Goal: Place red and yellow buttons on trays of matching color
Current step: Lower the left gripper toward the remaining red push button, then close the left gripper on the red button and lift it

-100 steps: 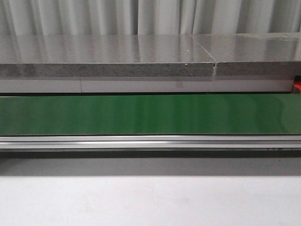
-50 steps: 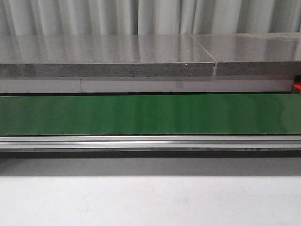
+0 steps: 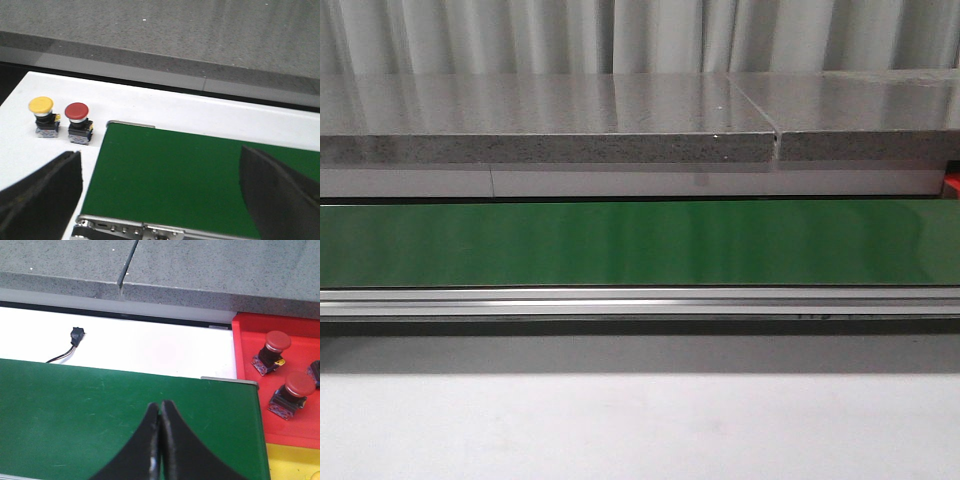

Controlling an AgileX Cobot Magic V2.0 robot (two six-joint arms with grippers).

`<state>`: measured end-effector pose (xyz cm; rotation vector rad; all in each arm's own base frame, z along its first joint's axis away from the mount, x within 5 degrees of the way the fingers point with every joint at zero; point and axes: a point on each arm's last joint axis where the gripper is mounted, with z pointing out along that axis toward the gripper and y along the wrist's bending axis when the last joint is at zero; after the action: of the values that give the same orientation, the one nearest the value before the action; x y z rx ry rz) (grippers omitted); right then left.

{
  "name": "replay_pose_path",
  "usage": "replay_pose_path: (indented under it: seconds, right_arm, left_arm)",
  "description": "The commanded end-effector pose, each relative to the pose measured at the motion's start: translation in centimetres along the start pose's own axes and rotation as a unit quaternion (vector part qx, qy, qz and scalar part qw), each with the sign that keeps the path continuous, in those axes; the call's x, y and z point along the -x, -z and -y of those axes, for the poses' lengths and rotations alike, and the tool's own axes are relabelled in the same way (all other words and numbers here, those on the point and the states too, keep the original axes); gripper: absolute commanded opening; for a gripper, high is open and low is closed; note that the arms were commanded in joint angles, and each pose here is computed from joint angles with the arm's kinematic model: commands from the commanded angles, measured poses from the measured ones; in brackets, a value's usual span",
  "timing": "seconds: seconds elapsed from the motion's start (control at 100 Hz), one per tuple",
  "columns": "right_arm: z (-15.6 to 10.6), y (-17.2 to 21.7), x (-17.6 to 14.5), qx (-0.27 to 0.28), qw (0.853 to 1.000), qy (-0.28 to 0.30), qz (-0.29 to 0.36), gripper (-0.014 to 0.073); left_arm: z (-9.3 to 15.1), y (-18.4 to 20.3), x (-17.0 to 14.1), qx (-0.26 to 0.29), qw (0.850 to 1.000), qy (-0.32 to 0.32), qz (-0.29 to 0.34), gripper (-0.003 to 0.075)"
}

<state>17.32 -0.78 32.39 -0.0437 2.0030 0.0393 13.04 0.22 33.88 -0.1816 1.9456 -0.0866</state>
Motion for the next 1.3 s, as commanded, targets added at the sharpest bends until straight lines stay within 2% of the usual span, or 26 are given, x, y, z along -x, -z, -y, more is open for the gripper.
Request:
replay_pose_path:
  seconds: [0.0, 0.16, 0.28, 0.71, 0.88, 1.29]
  right_arm:
    - [0.1, 0.7, 1.4, -0.011, 0.999, 0.001, 0.046, -0.0067]
    - [0.1, 0.7, 1.4, -0.011, 0.999, 0.001, 0.046, -0.0067]
    - [0.1, 0.7, 1.4, -0.011, 0.999, 0.001, 0.046, -0.0067]
    - [0.1, 0.7, 1.4, -0.011, 0.999, 0.001, 0.046, -0.0067]
    - [0.1, 0.7, 1.4, -0.011, 0.999, 0.001, 0.046, -0.0067]
    - [0.1, 0.7, 1.4, -0.011, 0.999, 0.001, 0.046, -0.0067]
  left_arm:
    - [-0.2, -1.2, 3.2, 0.016, 0.999, 0.029, 0.036, 0.0619]
    - [-1.7, -5.2, 5.2, 0.055, 0.995, 0.086, -0.005, 0.0619]
    - [-2.9, -8.5, 6.0, 0.077, 0.991, 0.100, -0.035, 0.0619]
    - [-7.4, -20.5, 4.6, 0.128, 0.975, 0.124, -0.134, 0.0619]
    - [-8.9, -23.5, 4.4, 0.138, 0.970, 0.131, -0.149, 0.0619]
    - [-10.0, -28.3, 4.0, 0.140, 0.967, 0.135, -0.164, 0.0619]
